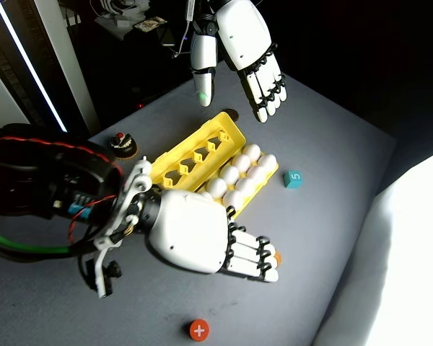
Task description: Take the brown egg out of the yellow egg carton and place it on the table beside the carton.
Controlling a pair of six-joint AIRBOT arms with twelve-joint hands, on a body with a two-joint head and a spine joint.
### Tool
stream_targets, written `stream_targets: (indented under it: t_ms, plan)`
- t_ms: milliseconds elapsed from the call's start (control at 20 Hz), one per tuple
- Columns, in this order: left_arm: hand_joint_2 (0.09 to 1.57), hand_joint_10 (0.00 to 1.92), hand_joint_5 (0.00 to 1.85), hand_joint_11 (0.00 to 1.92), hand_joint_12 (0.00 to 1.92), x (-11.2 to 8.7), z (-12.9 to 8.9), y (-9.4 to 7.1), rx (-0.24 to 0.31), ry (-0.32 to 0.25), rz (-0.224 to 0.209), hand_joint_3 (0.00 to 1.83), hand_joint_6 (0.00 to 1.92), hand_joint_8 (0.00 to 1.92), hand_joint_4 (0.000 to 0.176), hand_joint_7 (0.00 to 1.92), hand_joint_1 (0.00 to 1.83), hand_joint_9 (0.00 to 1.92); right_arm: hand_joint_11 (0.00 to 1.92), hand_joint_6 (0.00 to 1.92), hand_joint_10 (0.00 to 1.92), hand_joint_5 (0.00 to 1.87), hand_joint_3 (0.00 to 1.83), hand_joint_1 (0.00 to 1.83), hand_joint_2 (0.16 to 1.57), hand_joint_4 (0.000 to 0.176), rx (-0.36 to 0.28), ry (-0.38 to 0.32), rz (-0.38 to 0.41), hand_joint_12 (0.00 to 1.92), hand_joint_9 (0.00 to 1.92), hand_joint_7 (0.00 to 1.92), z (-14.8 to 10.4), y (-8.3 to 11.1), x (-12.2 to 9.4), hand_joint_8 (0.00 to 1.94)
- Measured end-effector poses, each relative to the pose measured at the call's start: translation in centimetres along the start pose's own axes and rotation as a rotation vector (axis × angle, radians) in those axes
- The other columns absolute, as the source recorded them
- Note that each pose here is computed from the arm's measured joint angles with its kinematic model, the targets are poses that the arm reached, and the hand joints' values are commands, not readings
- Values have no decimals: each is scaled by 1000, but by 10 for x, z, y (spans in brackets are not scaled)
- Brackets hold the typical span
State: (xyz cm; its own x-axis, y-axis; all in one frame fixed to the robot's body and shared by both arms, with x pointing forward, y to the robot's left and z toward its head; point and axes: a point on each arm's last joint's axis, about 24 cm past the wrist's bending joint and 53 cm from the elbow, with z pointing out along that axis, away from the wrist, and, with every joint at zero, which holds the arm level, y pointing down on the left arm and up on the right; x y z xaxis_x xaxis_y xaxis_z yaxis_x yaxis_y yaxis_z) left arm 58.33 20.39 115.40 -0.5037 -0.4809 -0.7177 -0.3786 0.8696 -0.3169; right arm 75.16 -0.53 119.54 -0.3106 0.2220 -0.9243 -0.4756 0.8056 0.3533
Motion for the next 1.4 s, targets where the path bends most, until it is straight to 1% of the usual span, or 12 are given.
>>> stream_targets:
  t_ms: [50,300,350,650,700,750,850,1050,1150,1250,1350,1400]
  plan:
    - [1158,0,79,0,0,0,0,0,0,0,0,0,0,0,0,55,0,28,0,27,0,825,0,808,804,176,4,3,-2,0,0,63,2,-1,3,18]
    - [1164,8,81,18,8,0,0,0,0,0,0,1,10,7,0,58,0,35,0,19,0,873,0,827,794,176,11,21,-5,0,0,69,7,-4,15,3]
    - [1159,7,82,14,6,0,0,0,0,0,0,0,9,6,0,61,0,36,0,22,0,955,0,885,754,176,14,25,-7,0,0,131,7,-5,17,6]
    - [1168,2,48,0,0,2,0,-4,8,4,6,1,0,1,0,34,0,9,0,19,0,1052,6,928,792,176,22,27,-8,0,0,173,12,-7,21,7]
    - [1167,8,61,15,7,3,0,-5,11,5,6,1,6,7,0,49,0,25,0,19,0,1112,2,972,794,176,21,27,-8,0,0,215,12,-6,21,4]
    - [1165,12,66,29,13,3,0,-5,11,5,5,0,8,10,0,56,0,36,0,166,0,1343,9,1079,924,176,21,27,-7,0,0,211,13,-6,21,2]
    - [1179,5,66,13,6,3,0,-4,9,5,5,6,6,4,0,48,0,25,0,180,0,1413,0,1113,958,176,20,24,-8,0,0,219,14,-4,21,0]
    - [1166,9,72,20,9,3,0,-4,6,6,7,0,9,8,0,56,0,35,0,180,0,1419,0,1116,968,176,12,22,-7,0,0,248,15,1,20,13]
    - [1178,7,78,17,8,3,0,-4,6,6,7,4,9,5,0,53,0,35,0,347,0,1338,1,1107,982,176,11,20,-5,0,0,271,16,2,19,4]
    - [1171,1,67,4,2,3,0,-4,6,6,7,0,3,0,0,45,0,22,0,374,6,1327,0,1107,982,176,10,19,-3,0,14,291,16,2,18,11]
    - [1174,4,86,11,6,3,0,-4,6,6,7,1,10,4,0,53,0,28,0,502,0,1253,3,1092,995,176,10,19,-3,0,2,274,16,2,18,5]
    - [1175,3,80,9,5,3,0,-4,6,6,7,2,6,3,0,51,0,26,0,210,0,1052,0,981,902,168,12,18,-3,0,0,234,15,1,17,3]
